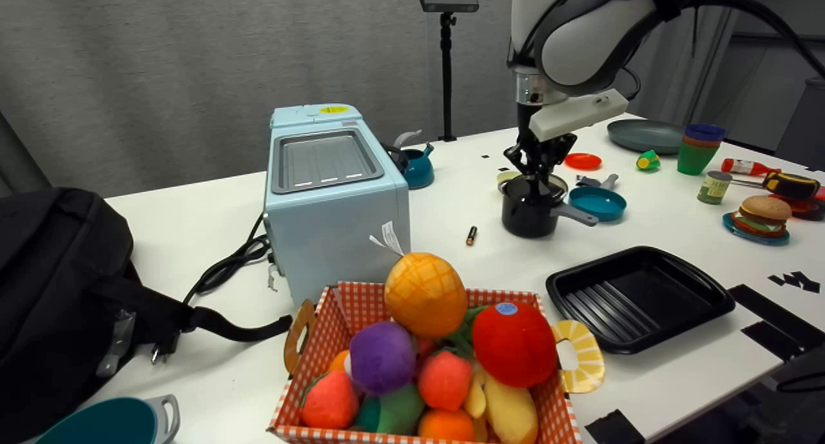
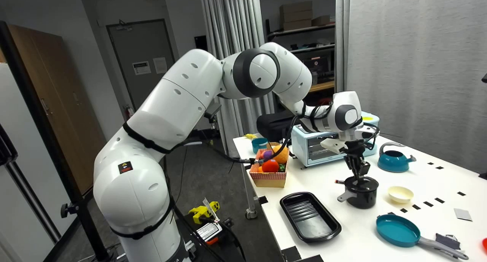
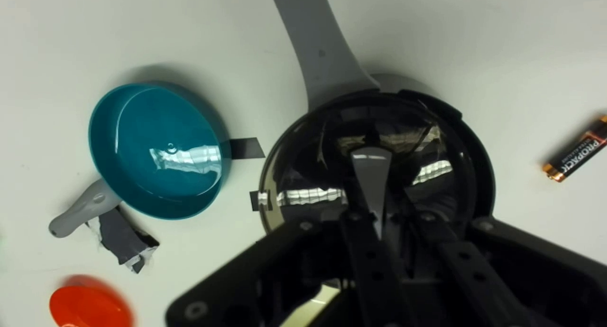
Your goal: Pick up the lid and close the pot
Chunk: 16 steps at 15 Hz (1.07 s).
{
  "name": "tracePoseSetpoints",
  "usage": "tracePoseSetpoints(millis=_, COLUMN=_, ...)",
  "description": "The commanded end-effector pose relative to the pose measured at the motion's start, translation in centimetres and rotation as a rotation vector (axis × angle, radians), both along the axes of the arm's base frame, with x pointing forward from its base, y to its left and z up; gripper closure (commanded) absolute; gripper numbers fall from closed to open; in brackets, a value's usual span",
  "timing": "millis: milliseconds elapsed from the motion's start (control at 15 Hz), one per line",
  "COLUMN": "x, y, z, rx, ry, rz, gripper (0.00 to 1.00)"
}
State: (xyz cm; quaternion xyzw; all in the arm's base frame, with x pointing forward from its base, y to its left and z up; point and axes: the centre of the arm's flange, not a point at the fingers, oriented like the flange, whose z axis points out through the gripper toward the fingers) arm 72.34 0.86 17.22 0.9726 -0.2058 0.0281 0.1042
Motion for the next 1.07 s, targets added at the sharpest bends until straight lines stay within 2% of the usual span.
tracePoseSetpoints(millis=0, x=-0.4, y=0.0, z=0.5, rx=0.026, ry=0.006, rz=-0.014, gripper=0.6)
tracePoseSetpoints(millis=67, x=-0.4, y=0.0, z=0.5, rx=0.025, ry=0.008, rz=-0.013, gripper=0.59)
tracePoseSetpoints(millis=133, x=-0.5, y=0.0, z=0.5, rx=0.025, ry=0.009, rz=-0.012, gripper=0.53)
tracePoseSetpoints(millis=600, x=-0.8, y=-0.4, z=2.2, rx=0.048, ry=-0.01, rz=-0.013, gripper=0.01)
tracePoseSetpoints(millis=1000, x=-1.6, y=-1.9, z=9.0, rx=0.092, ry=-0.079, rz=-0.003, gripper=0.0)
